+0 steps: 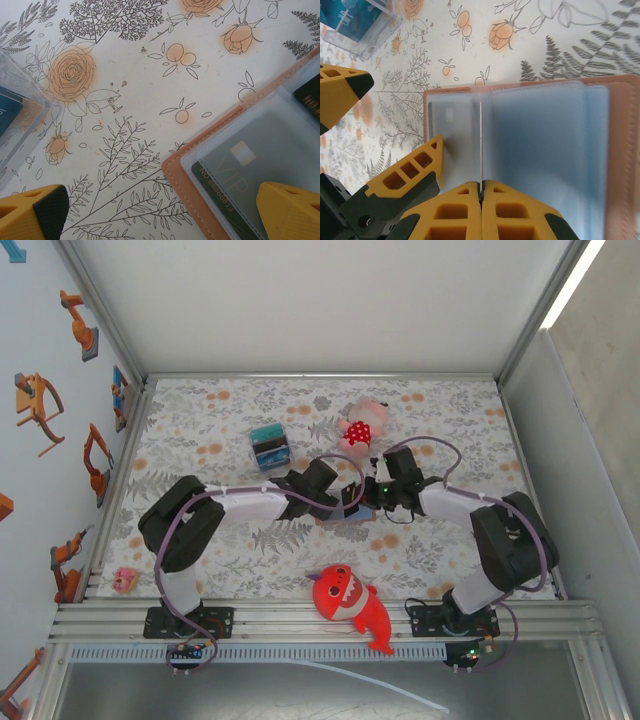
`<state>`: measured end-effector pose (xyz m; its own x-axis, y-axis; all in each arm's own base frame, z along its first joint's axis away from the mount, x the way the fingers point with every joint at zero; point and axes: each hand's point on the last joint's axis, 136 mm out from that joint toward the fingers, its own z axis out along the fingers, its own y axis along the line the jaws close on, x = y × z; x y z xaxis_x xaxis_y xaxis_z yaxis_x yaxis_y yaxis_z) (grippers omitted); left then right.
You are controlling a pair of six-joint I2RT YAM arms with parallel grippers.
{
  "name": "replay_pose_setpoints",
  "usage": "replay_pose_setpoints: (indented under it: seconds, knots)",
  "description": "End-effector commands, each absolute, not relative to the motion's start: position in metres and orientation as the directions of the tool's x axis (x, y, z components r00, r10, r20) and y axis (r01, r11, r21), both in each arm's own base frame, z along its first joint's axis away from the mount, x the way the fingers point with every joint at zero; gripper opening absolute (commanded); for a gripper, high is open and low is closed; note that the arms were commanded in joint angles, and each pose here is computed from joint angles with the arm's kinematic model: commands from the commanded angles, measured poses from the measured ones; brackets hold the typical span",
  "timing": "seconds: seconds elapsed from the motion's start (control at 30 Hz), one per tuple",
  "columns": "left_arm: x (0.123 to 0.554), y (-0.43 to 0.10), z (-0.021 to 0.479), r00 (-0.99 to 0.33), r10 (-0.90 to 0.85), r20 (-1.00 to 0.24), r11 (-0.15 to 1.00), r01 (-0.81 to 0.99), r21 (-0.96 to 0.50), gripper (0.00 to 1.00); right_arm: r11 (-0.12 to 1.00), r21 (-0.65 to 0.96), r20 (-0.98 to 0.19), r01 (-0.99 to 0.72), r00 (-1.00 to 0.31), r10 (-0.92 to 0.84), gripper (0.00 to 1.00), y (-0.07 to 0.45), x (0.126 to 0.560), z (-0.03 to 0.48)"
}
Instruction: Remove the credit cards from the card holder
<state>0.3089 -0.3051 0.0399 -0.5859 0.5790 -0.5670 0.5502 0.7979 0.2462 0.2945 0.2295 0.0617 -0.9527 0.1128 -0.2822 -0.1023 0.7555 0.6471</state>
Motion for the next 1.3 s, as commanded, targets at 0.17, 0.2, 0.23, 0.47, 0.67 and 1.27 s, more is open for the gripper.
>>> replay_pose_setpoints:
  seconds: [0.17, 0.2, 0.23, 0.47, 0.67, 1.27]
  knots:
    - [0.305, -0.302, 0.085, -0.555, 0.555, -0.619, 0.804, 0.548, 0.230, 0.97, 0.807, 0.555, -0.388, -0.202, -0.921, 0.037, 0.00, 0.215, 0.290, 0.090]
    - [0.305, -0.301, 0.092, -0.549, 0.548, -0.631, 0.807, 0.545, 0.226, 0.97, 0.805, 0.552, -0.402, -0.217, -0.915, 0.028, 0.00, 0.215, 0.289, 0.095]
    - [0.304, -0.300, 0.099, -0.543, 0.540, -0.644, 0.810, 0.542, 0.222, 0.97, 0.802, 0.550, -0.412, -0.232, -0.911, 0.019, 0.00, 0.214, 0.288, 0.097]
    - [0.299, -0.290, 0.147, -0.501, 0.449, -0.740, 0.836, 0.529, 0.149, 0.97, 0.741, 0.548, -0.515, -0.389, -0.854, -0.068, 0.00, 0.223, 0.277, 0.133]
    - [0.288, -0.288, 0.184, -0.471, 0.326, -0.820, 0.796, 0.604, -0.030, 0.97, 0.667, 0.511, -0.580, -0.542, -0.790, -0.198, 0.00, 0.239, 0.262, 0.156]
    - [0.233, -0.298, 0.214, -0.364, 0.320, -0.874, 0.376, 0.896, -0.236, 0.96, 0.324, 0.474, -0.693, -0.819, -0.574, -0.437, 0.00, 0.277, 0.214, 0.204]
